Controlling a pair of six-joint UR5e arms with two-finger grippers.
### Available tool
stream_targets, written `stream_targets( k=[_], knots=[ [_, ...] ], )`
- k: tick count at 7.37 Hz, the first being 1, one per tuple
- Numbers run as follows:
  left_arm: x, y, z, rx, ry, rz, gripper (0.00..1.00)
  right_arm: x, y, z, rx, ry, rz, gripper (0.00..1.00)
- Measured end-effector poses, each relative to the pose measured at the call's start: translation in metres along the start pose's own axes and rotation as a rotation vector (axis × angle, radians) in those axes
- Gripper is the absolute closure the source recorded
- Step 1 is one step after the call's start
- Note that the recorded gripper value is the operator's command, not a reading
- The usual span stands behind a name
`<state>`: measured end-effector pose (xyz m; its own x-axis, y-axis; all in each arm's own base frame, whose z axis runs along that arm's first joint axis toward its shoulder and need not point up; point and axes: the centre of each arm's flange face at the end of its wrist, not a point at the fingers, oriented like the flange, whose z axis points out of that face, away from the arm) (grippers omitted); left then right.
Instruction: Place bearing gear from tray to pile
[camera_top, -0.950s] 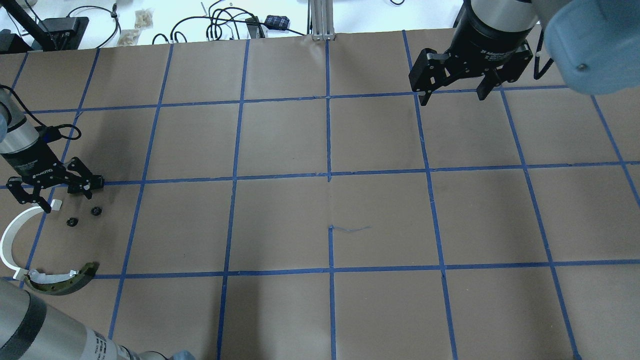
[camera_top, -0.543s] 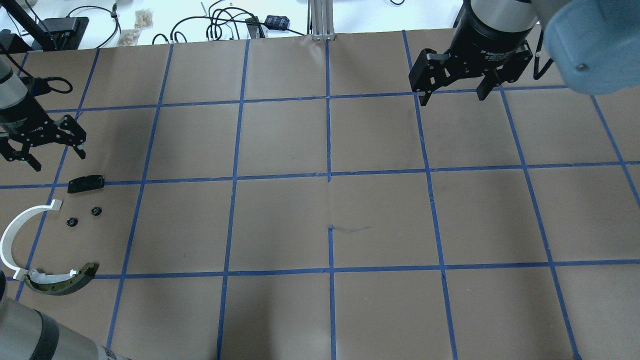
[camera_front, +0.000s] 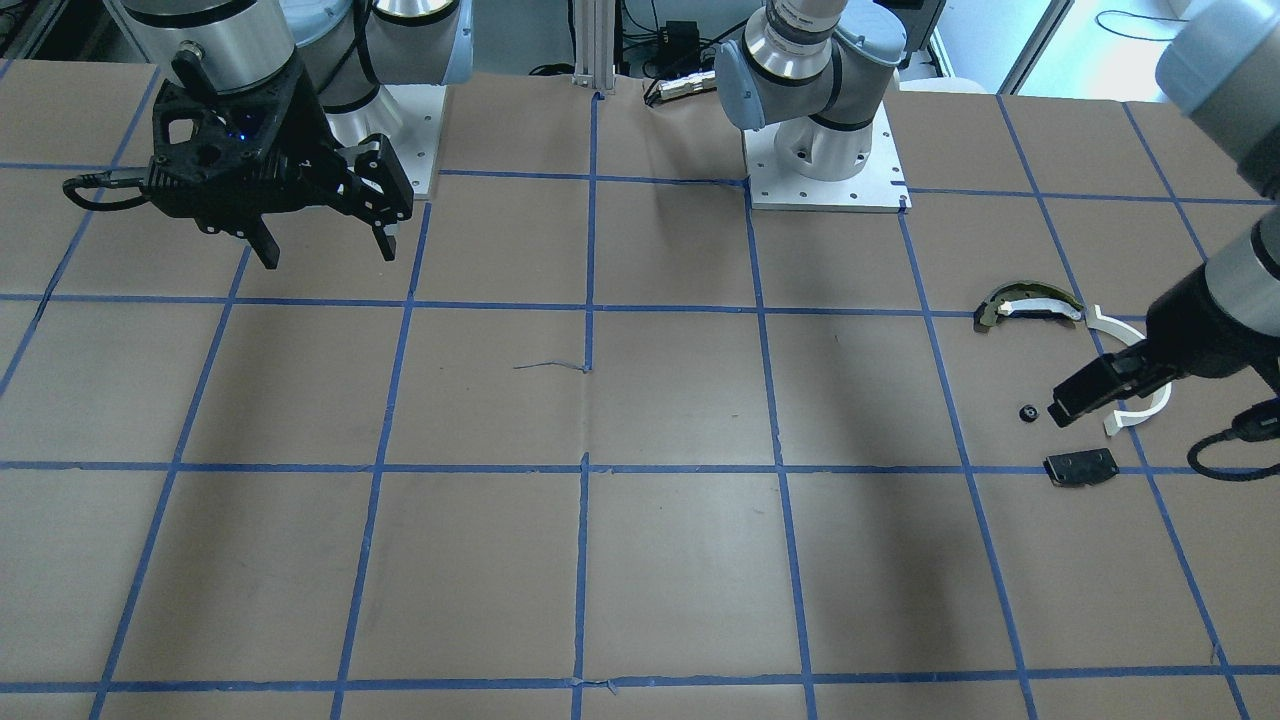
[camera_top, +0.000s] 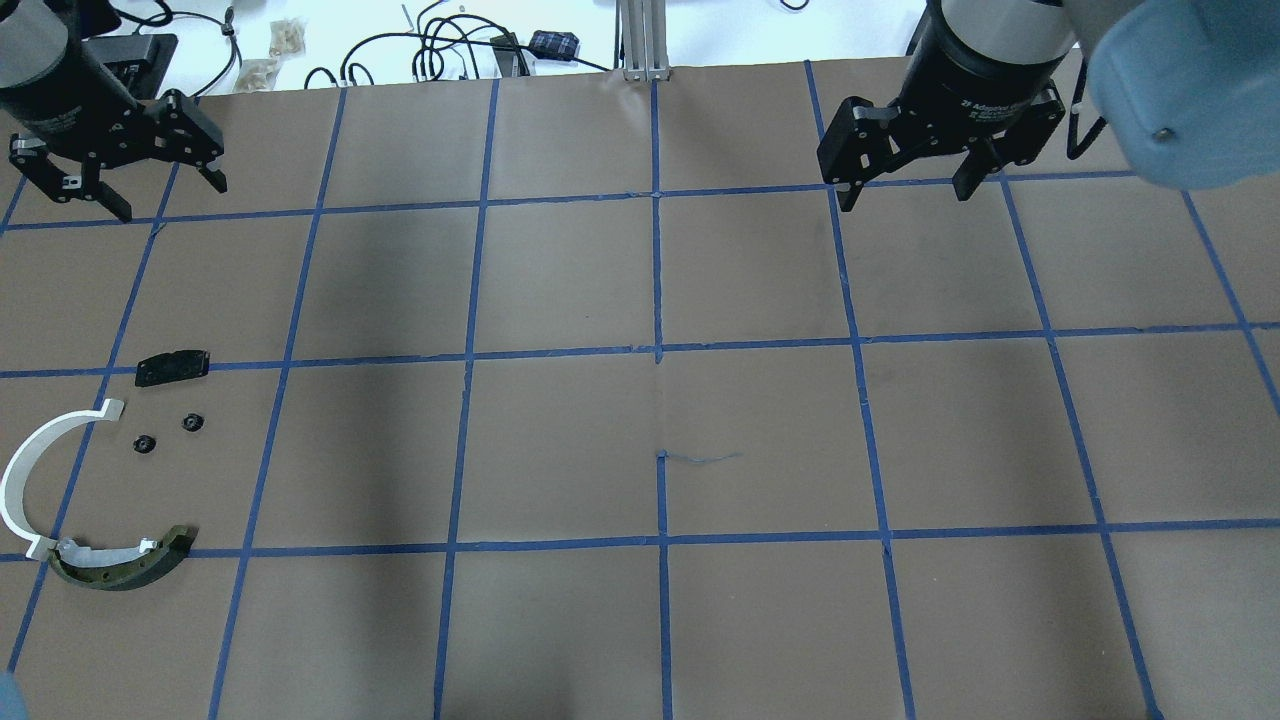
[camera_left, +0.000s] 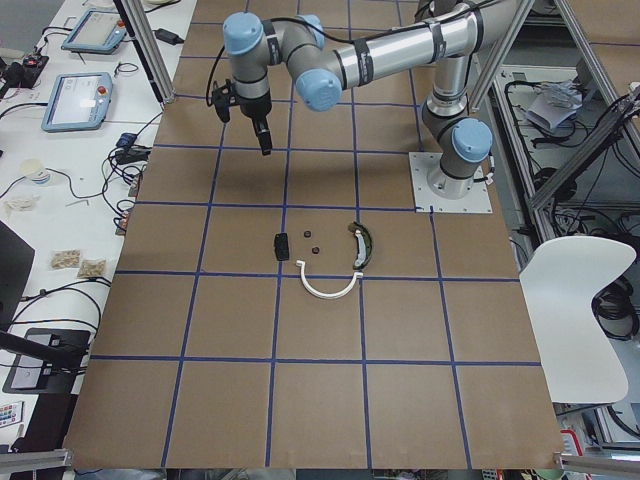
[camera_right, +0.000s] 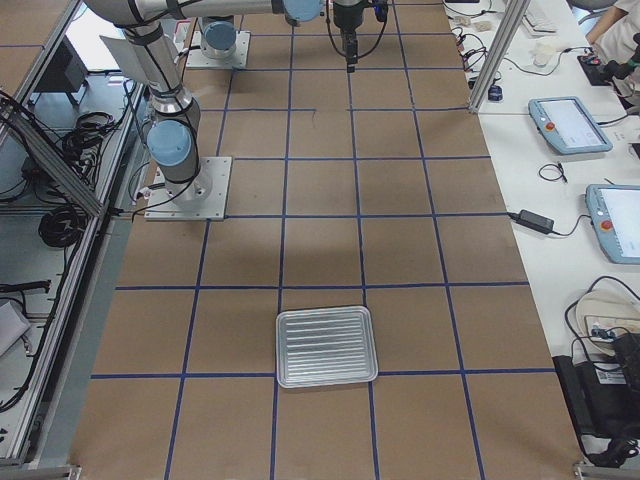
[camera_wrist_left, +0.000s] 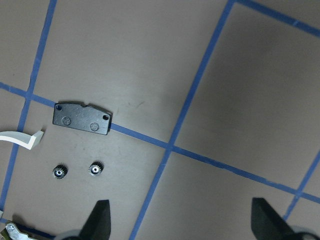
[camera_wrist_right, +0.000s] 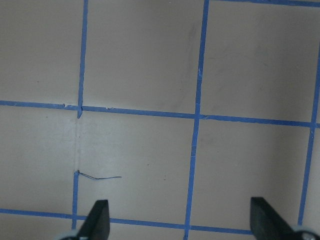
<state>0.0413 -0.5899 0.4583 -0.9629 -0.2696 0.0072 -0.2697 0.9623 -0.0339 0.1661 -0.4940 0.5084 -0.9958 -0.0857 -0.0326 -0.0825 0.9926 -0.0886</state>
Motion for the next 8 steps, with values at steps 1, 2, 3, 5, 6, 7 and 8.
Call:
stream_targets(
  k=[1,2,3,5,6,7,8],
  knots=[
    [0.037,0.021,-0.02,0.028,0.005,0.061,0.0,0.0,0.0,0.0,0.0,0.001,0.0,0.0],
    [0.067,0.04,-0.032,0.04,0.009,0.117,0.0,0.0,0.0,0.0,0.0,0.001,0.0,0.0],
    [0.09,0.06,-0.04,0.041,0.01,0.163,0.0,0.0,0.0,0.0,0.0,0.001,0.0,0.0],
    [0.106,0.096,-0.052,0.041,0.011,0.204,0.0,0.0,0.0,0.0,0.0,0.0,0.0,0.0],
    [0.105,0.11,-0.054,0.036,0.01,0.208,0.0,0.0,0.0,0.0,0.0,0.0,0.0,0.0],
    [0.104,0.117,-0.052,0.025,0.006,0.209,0.0,0.0,0.0,0.0,0.0,0.0,0.0,0.0],
    [0.103,0.118,-0.048,0.01,0.004,0.209,0.0,0.0,0.0,0.0,0.0,0.0,0.0,0.0]
  ],
)
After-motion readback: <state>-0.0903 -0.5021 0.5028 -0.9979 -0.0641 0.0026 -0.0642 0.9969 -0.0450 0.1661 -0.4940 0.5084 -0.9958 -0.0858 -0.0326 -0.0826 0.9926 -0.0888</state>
